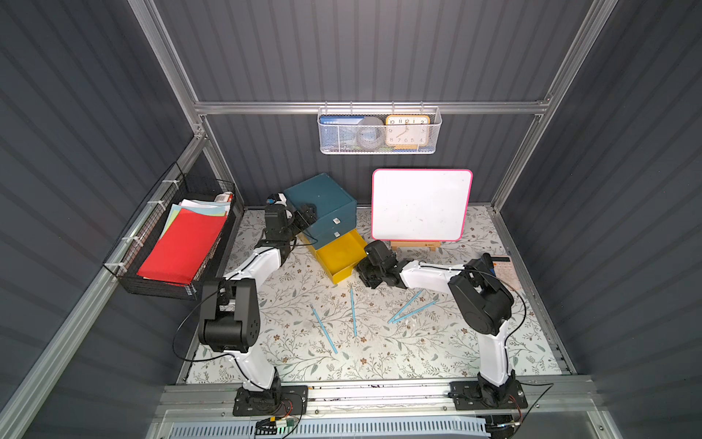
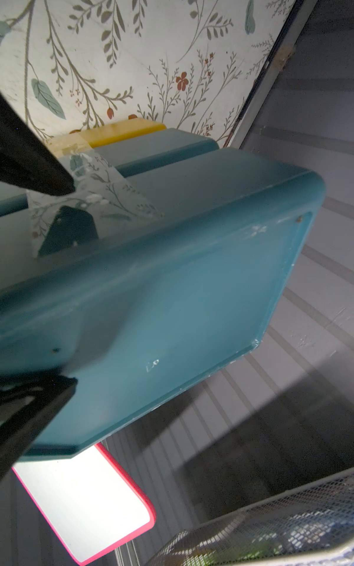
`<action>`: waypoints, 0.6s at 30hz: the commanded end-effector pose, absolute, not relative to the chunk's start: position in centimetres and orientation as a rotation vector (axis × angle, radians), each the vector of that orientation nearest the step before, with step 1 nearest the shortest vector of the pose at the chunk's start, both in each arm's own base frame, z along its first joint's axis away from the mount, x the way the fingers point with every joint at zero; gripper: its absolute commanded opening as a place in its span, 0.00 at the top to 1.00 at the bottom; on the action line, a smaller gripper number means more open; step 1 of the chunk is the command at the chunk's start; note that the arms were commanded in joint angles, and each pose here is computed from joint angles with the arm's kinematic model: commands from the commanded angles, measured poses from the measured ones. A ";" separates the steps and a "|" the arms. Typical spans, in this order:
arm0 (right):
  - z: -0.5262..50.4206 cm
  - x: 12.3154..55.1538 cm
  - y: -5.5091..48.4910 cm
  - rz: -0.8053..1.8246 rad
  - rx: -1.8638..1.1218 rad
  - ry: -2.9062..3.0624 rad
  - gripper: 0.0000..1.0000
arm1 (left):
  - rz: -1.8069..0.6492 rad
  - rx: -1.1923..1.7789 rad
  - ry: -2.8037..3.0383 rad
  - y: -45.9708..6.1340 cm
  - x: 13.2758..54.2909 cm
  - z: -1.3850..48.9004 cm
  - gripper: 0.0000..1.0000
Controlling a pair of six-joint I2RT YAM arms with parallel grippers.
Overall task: Please place the pencils in the drawer according to their color
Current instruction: Open the drawer in the storage box.
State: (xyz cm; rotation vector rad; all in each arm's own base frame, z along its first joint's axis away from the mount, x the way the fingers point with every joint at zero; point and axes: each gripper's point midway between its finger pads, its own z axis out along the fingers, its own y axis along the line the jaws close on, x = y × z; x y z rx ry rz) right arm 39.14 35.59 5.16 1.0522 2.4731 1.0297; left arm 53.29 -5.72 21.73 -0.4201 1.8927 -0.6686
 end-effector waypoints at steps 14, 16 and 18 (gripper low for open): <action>9.8 38.2 34.9 0.923 0.619 2.555 0.50 | -0.678 -0.382 1.889 -6.4 52.6 22.3 0.03; 10.2 37.3 34.6 0.887 0.525 2.603 0.50 | -0.677 -0.383 1.887 -6.3 52.6 22.4 0.03; 10.5 36.1 34.1 0.833 0.427 2.638 0.50 | -0.675 -0.380 1.885 -6.3 52.6 22.5 0.03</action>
